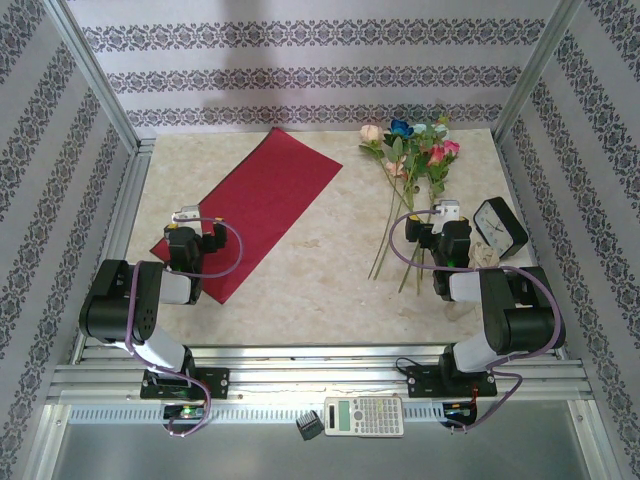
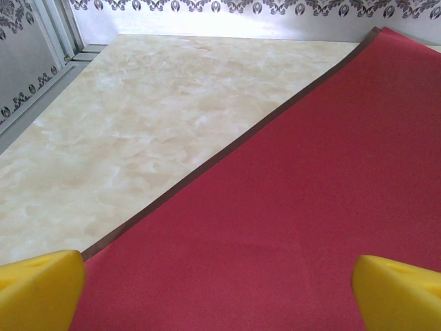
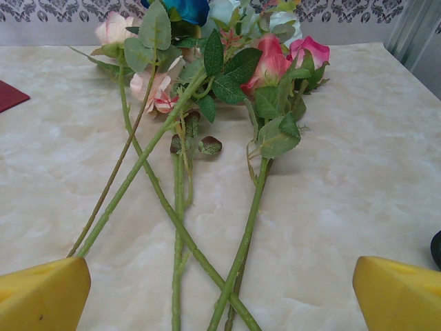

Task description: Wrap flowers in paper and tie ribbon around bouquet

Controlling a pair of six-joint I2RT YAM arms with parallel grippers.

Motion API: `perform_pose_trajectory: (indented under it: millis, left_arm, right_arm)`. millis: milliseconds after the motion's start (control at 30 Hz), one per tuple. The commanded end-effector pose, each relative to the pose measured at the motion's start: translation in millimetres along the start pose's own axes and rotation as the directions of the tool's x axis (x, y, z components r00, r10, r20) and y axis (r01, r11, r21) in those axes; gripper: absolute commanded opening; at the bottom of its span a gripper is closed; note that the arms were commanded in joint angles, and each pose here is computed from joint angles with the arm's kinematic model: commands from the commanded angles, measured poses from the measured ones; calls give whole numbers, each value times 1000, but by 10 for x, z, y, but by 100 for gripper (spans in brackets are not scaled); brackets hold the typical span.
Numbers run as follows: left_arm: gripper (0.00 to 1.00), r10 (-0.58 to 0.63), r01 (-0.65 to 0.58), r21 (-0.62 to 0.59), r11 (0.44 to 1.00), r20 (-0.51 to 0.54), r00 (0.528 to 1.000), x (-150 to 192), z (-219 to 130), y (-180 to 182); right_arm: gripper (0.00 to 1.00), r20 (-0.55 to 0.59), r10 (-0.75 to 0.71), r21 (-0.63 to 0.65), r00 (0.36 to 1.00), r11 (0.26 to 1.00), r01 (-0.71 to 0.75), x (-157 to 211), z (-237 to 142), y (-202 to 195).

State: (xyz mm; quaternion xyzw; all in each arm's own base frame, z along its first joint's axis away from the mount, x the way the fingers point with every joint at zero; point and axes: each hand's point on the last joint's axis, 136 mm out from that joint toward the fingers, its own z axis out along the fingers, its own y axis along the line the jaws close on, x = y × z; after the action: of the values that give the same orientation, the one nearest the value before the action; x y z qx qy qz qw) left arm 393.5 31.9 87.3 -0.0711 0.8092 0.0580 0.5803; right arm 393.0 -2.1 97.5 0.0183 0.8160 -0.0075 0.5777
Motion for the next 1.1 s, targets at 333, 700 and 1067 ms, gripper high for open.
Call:
perform_pose_trajectory:
  millis: [333, 700, 1067]
  left_arm:
    - [99, 49, -46, -112, 993, 31, 998, -510, -265, 44]
    - [90, -657, 647, -223, 729, -494, 570, -734, -5, -279]
    - [32, -482, 460, -306, 834, -809, 335, 276, 244, -360]
  right_arm:
    - [98, 181, -82, 232, 980, 972, 38, -786, -484, -39]
    - [96, -372, 387, -35, 844, 902, -430, -846, -812, 1304]
    - [33, -784, 83, -341, 616, 771, -537, 66, -613, 3591]
